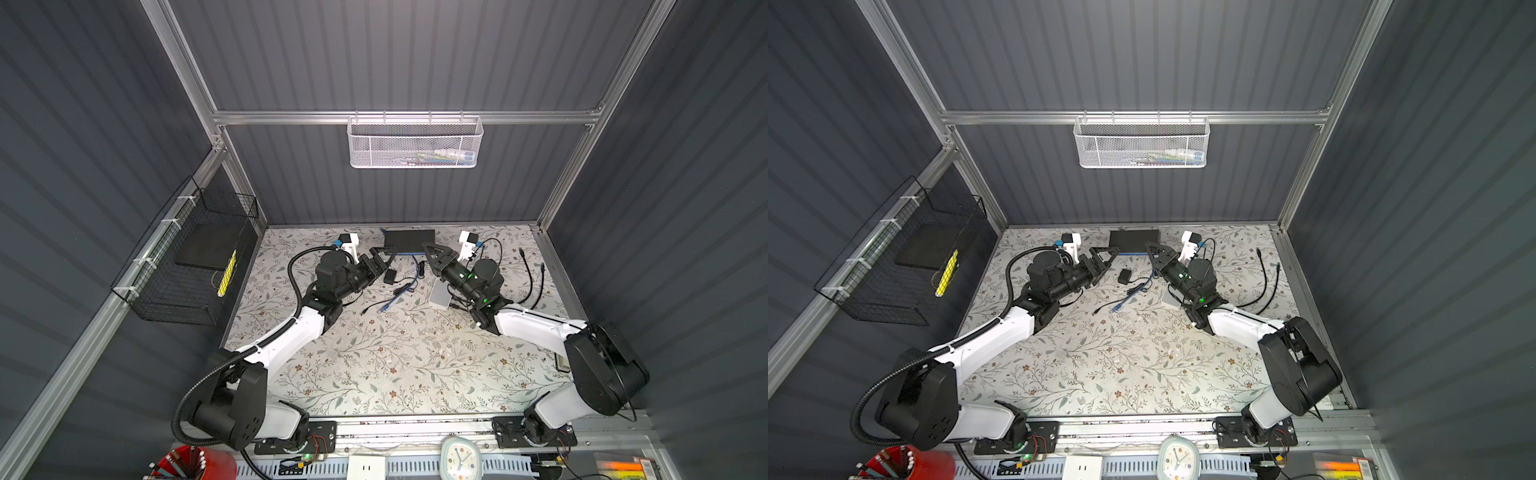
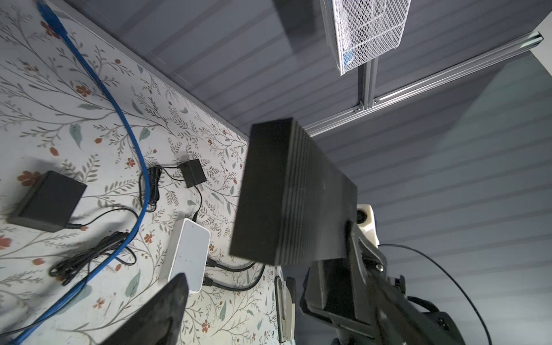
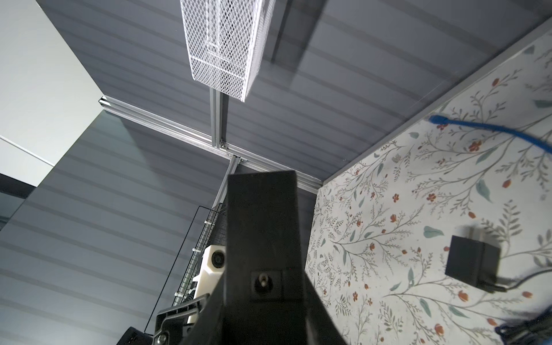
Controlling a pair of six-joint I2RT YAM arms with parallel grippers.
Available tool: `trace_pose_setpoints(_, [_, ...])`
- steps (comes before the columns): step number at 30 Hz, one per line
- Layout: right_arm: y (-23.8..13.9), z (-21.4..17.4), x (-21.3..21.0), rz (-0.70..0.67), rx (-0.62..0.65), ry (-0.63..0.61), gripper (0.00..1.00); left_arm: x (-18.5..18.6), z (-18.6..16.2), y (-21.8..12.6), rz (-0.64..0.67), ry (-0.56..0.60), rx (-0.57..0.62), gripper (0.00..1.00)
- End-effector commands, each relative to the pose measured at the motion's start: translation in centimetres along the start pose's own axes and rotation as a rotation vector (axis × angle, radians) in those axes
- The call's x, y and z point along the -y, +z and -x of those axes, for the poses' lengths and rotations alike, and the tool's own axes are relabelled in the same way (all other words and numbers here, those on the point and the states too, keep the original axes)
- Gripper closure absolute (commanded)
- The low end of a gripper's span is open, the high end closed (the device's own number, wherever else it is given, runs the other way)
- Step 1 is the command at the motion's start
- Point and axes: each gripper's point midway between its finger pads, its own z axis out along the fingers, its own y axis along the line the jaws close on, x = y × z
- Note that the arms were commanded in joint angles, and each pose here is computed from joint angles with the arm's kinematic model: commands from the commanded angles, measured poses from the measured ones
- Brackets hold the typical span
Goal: Insert the plug into the switch port
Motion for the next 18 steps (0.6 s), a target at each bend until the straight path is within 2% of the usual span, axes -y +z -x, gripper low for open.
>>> trace_pose_setpoints(1, [0.8, 1.4, -5.0, 0.164, 0.062, 0.006, 1.0, 3.5, 0.6, 0.2, -0.13, 0.017, 0.031, 0.08])
trace_pose_setpoints(8, [2.0, -1.0, -5.7, 0.192, 0.041, 0.005, 1.0, 3.8, 2.0, 0.1, -0.151, 0.029, 0.123, 0.13])
trace_pose_setpoints(13, [1.9, -2.3, -4.7, 0.192, 0.043, 0.015, 1.0, 4.8, 3.2, 0.2, -0.18, 0.045, 0.171, 0.17])
trace_pose_setpoints(18, [1.7, -3.2, -4.7, 0.191, 0.038, 0.006, 1.0, 4.6, 3.9, 0.2, -0.183, 0.032, 0.217, 0.27])
